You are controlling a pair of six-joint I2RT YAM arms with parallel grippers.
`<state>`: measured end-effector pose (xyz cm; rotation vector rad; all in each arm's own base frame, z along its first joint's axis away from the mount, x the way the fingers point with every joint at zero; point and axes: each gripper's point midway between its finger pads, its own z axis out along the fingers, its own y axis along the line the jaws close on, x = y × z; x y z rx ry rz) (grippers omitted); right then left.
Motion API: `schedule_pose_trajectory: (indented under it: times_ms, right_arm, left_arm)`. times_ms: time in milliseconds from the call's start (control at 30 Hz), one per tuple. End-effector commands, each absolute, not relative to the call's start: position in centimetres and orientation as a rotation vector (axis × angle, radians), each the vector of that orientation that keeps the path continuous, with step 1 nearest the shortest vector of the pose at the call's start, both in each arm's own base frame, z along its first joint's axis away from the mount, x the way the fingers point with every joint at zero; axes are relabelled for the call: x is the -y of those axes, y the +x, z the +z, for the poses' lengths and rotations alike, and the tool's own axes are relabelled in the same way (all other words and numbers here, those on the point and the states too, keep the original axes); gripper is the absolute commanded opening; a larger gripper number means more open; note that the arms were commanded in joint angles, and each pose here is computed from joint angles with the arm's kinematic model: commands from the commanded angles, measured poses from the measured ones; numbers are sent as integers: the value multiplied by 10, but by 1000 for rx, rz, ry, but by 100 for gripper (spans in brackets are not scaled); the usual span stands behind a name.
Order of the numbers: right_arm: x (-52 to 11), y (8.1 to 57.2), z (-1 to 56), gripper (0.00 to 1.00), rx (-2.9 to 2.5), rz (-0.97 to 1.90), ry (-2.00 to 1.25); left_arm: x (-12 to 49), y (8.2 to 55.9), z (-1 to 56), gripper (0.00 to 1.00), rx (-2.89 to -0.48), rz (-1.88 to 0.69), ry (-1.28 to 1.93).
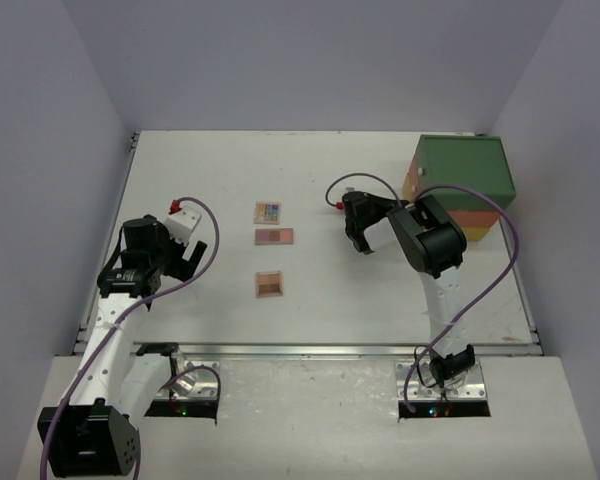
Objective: Organize the makeup
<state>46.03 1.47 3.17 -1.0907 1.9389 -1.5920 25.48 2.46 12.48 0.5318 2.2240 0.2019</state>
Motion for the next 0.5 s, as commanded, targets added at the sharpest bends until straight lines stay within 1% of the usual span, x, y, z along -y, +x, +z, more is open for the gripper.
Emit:
schedule_pose_trajectory:
  times_ms: [0, 100, 267, 467]
  right_arm:
    - [-46, 475, 61, 0, -1843, -1574, -981]
    - [-74, 485, 69, 0, -1807, -1534, -984]
    - [-109, 489, 66, 0, -1823, -1450, -1011]
    - [-131, 485, 39, 0, -1963, -1329, -1013]
  left_arm:
    - [-27, 265, 143, 100, -2158, 227, 527]
    - [-27, 265, 145, 100, -2156, 225, 527]
    - [-28, 263, 148, 100, -2156, 235, 532]
    - [-27, 262, 147, 100, -2156, 229, 536]
